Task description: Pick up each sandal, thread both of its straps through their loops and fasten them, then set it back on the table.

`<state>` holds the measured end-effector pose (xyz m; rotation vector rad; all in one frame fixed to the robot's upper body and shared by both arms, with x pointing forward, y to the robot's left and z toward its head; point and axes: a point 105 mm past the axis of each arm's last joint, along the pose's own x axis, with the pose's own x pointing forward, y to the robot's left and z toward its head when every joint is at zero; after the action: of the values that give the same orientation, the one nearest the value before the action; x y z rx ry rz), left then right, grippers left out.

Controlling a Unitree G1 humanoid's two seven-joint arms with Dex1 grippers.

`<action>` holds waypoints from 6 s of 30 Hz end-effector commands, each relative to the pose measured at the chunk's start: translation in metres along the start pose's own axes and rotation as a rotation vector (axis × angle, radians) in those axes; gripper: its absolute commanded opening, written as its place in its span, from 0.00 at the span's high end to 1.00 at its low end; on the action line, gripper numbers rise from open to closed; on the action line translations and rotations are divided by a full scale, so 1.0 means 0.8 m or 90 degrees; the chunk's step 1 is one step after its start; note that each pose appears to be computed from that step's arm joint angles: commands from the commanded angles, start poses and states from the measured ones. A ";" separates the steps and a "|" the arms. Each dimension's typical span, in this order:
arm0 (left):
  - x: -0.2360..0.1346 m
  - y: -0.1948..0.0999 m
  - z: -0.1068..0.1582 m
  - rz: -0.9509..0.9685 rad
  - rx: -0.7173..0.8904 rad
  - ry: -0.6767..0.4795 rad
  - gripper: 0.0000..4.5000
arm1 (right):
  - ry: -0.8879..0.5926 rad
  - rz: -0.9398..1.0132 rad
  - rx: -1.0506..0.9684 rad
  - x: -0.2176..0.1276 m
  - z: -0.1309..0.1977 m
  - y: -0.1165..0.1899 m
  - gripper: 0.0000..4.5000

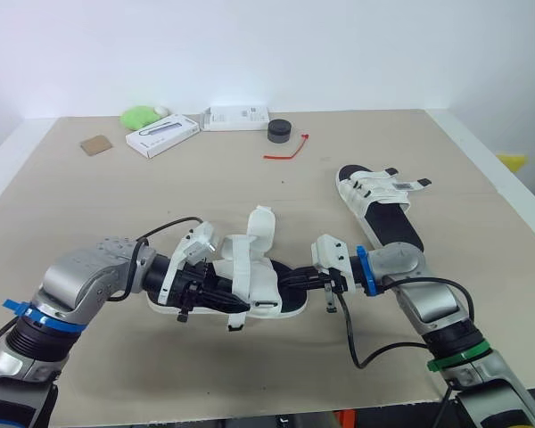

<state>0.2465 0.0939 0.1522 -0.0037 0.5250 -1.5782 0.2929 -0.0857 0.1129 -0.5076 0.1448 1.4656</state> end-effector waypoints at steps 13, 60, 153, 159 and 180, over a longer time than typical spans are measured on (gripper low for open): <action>-0.051 -0.070 -0.005 -0.035 -0.006 0.053 0.01 | -0.007 0.018 -0.024 0.002 0.008 0.000 1.00; 0.016 -0.024 -0.064 0.070 -0.029 -0.088 0.30 | -0.002 0.026 -0.040 0.003 0.012 -0.005 1.00; 0.011 -0.067 -0.067 0.000 1.076 0.038 0.51 | 0.002 0.044 -0.031 0.002 0.010 0.008 1.00; 0.015 -0.071 -0.060 0.003 1.082 0.013 0.62 | 0.003 0.044 -0.030 0.002 0.010 0.007 1.00; -0.044 -0.008 0.011 0.196 0.442 -0.114 1.00 | 0.006 0.055 -0.033 0.003 0.010 0.006 1.00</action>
<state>0.2398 0.1244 0.1536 0.5665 -0.1956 -1.4058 0.2861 -0.0801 0.1107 -0.5350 0.1645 1.5477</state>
